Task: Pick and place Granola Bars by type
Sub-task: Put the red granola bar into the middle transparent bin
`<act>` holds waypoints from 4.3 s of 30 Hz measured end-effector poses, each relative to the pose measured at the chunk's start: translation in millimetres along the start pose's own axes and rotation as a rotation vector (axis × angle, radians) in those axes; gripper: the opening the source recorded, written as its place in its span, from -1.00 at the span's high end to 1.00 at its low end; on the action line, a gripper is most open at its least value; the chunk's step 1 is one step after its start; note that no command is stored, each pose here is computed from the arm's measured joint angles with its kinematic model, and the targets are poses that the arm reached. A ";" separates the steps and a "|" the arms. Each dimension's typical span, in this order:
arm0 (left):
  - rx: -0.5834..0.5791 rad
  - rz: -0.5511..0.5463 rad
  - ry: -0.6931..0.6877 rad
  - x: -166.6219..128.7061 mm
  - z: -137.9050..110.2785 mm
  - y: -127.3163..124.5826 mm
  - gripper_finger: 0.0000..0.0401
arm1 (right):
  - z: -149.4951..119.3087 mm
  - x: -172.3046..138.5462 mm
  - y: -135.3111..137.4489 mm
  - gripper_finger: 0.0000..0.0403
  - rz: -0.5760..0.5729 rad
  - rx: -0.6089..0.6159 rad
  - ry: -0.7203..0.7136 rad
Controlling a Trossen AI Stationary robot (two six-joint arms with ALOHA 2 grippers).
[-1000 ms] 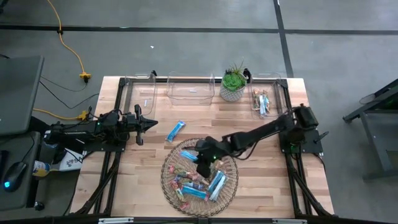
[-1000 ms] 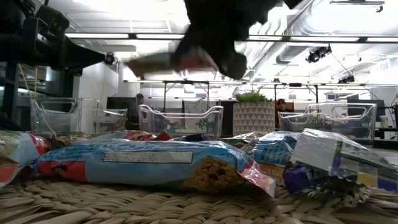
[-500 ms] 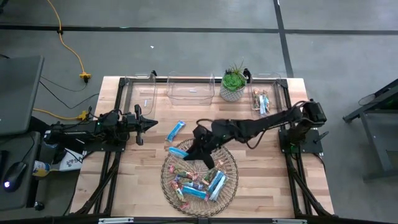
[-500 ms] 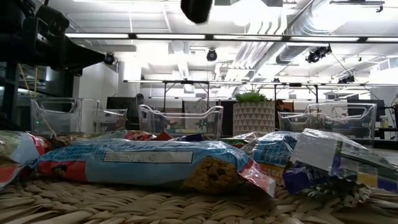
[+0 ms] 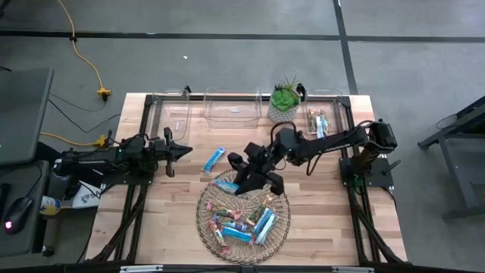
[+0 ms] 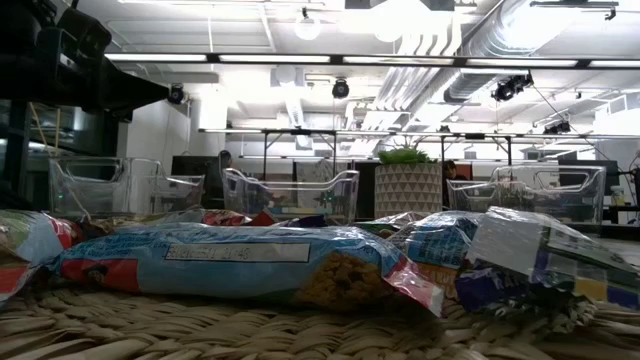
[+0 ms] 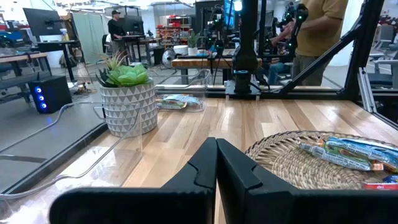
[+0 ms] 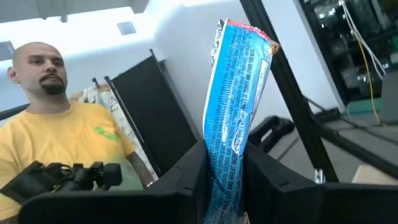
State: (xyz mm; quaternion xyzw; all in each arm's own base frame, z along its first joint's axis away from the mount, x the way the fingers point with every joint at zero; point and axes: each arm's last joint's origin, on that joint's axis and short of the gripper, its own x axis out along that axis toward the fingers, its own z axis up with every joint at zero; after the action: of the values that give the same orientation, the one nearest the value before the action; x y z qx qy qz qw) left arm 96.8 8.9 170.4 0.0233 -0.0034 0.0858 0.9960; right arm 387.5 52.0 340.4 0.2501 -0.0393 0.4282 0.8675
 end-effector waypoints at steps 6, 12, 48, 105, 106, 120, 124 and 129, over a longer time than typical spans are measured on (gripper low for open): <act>0.000 0.000 0.000 0.0 0.1 0.0 0.99 | 9.3 -7.0 -5.4 0.67 -0.057 -0.033 -0.081; 0.000 0.000 0.000 0.0 0.0 0.0 0.99 | 22.4 -20.8 -19.2 0.67 -0.232 -0.068 -0.224; 0.000 0.000 0.000 0.0 0.0 0.0 0.99 | 101.2 -142.4 -179.8 0.67 -1.497 0.221 -0.306; 0.000 0.000 0.000 0.0 0.0 0.0 0.99 | 1.0 -160.2 -221.4 0.67 -1.933 0.560 -0.029; 0.000 0.000 0.000 0.0 0.0 0.0 0.99 | 0.8 -159.6 -221.4 0.67 -1.931 0.559 -0.029; 0.000 0.000 0.000 0.0 0.0 0.0 0.99 | -3.2 -149.9 -219.4 0.67 -1.896 0.544 0.023; 0.000 0.000 0.000 0.0 0.0 0.0 0.99 | -4.0 -147.7 -218.8 0.65 -1.885 0.539 0.039; 0.000 0.000 0.000 0.0 0.0 0.0 0.99 | -3.8 -147.4 -218.6 0.47 -1.880 0.535 0.046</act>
State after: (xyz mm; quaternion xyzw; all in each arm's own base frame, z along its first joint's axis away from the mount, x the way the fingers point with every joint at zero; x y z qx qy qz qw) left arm 96.9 8.9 170.4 0.0233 -0.0033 0.0857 0.9960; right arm 460.8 -163.9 208.0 0.3595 0.2917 -0.4386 0.7703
